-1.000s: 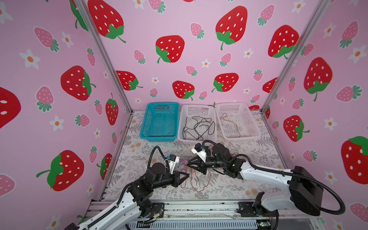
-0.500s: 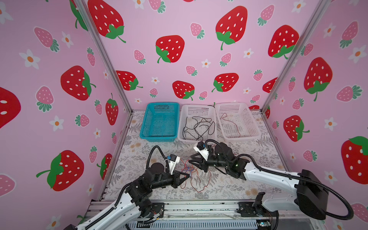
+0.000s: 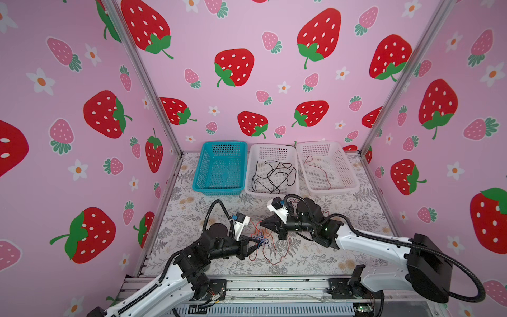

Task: Untangle the cables
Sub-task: 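Pull the red wire away from the left gripper with the right gripper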

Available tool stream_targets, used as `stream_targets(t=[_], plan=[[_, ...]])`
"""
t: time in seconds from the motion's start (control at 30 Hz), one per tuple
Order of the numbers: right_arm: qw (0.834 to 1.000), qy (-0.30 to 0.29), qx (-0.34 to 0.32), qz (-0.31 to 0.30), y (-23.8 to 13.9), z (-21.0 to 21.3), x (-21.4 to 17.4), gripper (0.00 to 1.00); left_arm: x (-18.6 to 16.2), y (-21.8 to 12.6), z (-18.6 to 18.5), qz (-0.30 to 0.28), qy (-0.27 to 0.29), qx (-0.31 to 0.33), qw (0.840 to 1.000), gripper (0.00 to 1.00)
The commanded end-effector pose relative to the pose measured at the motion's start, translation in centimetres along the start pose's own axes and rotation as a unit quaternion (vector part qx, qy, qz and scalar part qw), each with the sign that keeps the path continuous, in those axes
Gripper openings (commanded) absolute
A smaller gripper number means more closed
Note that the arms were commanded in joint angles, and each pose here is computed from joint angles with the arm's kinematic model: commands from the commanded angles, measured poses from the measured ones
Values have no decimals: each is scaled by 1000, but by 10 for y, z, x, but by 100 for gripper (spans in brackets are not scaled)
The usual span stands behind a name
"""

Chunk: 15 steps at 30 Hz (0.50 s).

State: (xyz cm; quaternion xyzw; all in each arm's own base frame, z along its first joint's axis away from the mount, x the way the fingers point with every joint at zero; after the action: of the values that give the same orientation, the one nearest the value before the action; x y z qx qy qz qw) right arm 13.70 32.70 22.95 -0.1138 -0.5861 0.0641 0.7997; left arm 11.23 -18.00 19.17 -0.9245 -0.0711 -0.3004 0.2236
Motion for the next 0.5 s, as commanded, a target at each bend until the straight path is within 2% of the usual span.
stream_targets(t=[0.0,0.07,0.2,0.3,0.47], plan=[[999,-19,14,-33,-8,7,14,0,9,-4,-18,-4,26,-31,999,13],[999,-20,-6,-43,-12,5,19,0,9,-4,-17,-5,26,-29,999,32],[995,-20,-53,-79,-28,-2,35,0,7,-3,-15,-5,27,-29,999,56],[992,-18,-69,-107,-40,-2,48,0,5,-3,-14,-4,28,-32,999,64],[990,-19,-54,-130,-50,6,64,0,5,-4,-13,-16,32,-33,999,67]])
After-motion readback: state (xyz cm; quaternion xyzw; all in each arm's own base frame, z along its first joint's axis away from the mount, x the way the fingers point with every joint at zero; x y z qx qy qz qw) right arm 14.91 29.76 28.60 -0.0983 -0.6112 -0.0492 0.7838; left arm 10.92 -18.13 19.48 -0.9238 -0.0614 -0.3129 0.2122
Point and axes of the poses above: each gripper's point midway between its finger pads, its own y axis out along the fingers, its own z axis along the line the jaws close on, x = y × z, the point moved 6 cm from there along -y, back along the fingers, and after that the axes turned 2 degrees about y, right-handed, at the moved point
